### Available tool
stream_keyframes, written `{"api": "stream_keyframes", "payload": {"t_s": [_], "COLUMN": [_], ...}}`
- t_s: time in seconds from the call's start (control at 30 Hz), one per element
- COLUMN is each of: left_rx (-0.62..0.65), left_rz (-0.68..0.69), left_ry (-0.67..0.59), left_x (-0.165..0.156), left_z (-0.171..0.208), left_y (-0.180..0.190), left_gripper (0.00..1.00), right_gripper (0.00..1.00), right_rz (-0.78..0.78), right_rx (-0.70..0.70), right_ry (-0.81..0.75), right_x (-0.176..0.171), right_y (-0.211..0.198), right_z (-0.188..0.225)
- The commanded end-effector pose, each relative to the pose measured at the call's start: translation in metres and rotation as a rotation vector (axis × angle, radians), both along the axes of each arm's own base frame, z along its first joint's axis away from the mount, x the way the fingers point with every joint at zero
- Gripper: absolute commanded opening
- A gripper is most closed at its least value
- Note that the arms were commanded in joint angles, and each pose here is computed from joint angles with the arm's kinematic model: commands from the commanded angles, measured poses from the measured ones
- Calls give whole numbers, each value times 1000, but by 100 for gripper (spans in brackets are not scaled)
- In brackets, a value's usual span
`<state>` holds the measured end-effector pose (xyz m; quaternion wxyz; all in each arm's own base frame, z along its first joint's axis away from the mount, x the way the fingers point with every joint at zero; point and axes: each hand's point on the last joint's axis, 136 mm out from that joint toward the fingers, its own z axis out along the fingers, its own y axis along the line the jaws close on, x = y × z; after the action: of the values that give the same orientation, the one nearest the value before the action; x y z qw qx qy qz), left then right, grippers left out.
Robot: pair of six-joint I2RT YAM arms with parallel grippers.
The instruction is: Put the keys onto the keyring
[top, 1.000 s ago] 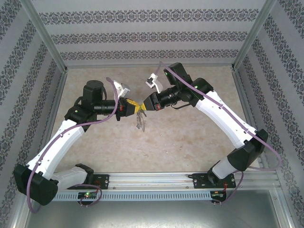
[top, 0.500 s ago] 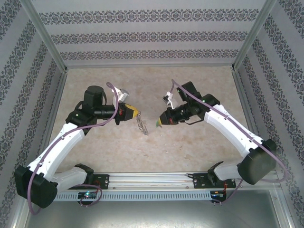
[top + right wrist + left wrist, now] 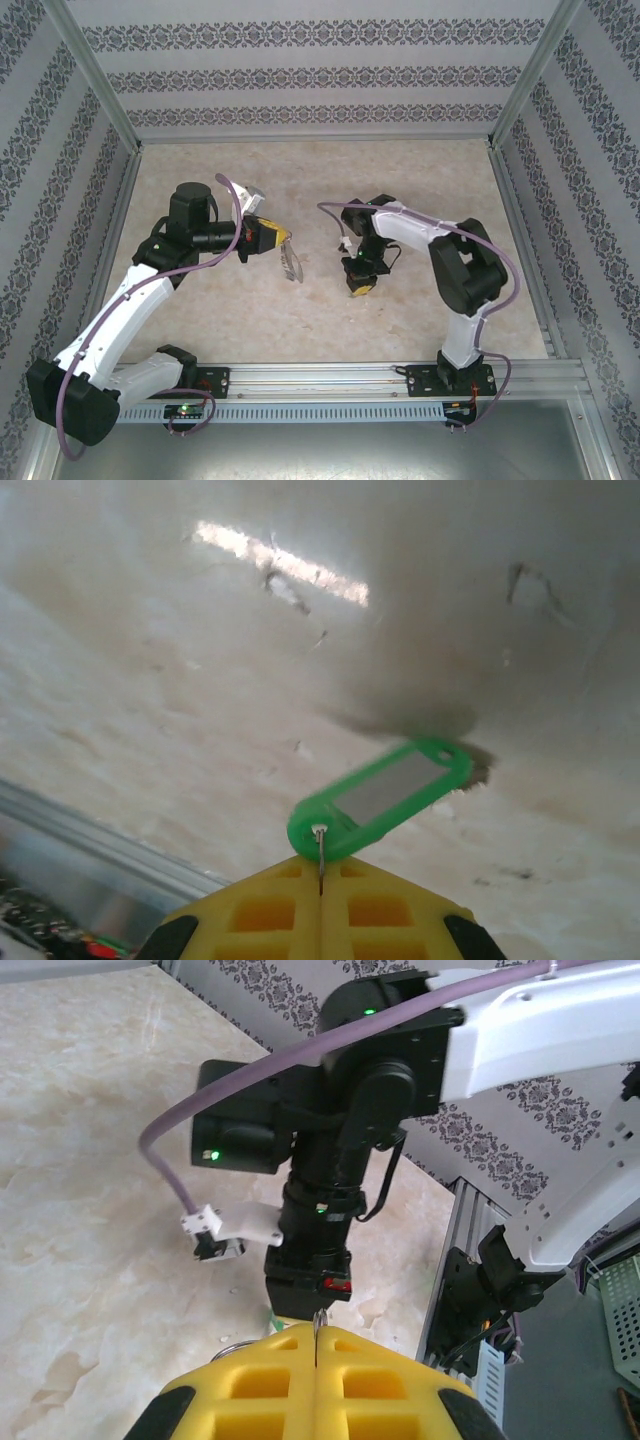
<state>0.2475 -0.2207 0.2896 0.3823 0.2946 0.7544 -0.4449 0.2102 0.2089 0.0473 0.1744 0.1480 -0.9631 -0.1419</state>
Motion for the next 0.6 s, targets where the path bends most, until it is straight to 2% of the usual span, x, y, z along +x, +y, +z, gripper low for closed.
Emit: {"api": "stream_keyframes", "payload": {"t_s": [0.0,0.1,0.47,0.57], "left_rx": [-30,-28,-47,-52], "left_rz": [12,20,26,21], "left_ry": [-52,-46,-37,-35], "left_x": [0,0,3,4], "left_z": [12,10,11,13], "left_y": [3,4,3,2], "left_gripper": [0,0,0,0], "right_gripper": [0,1,31,34], "right_rz": [113,128,83,58], "right_rx": [-88,-87,-16,5], "right_ry": [-6,-14,-101,-131], "right_x": [2,7,15,12], "right_y": [-10,-4,7,5], "right_z": [-2,-5,0,2]}}
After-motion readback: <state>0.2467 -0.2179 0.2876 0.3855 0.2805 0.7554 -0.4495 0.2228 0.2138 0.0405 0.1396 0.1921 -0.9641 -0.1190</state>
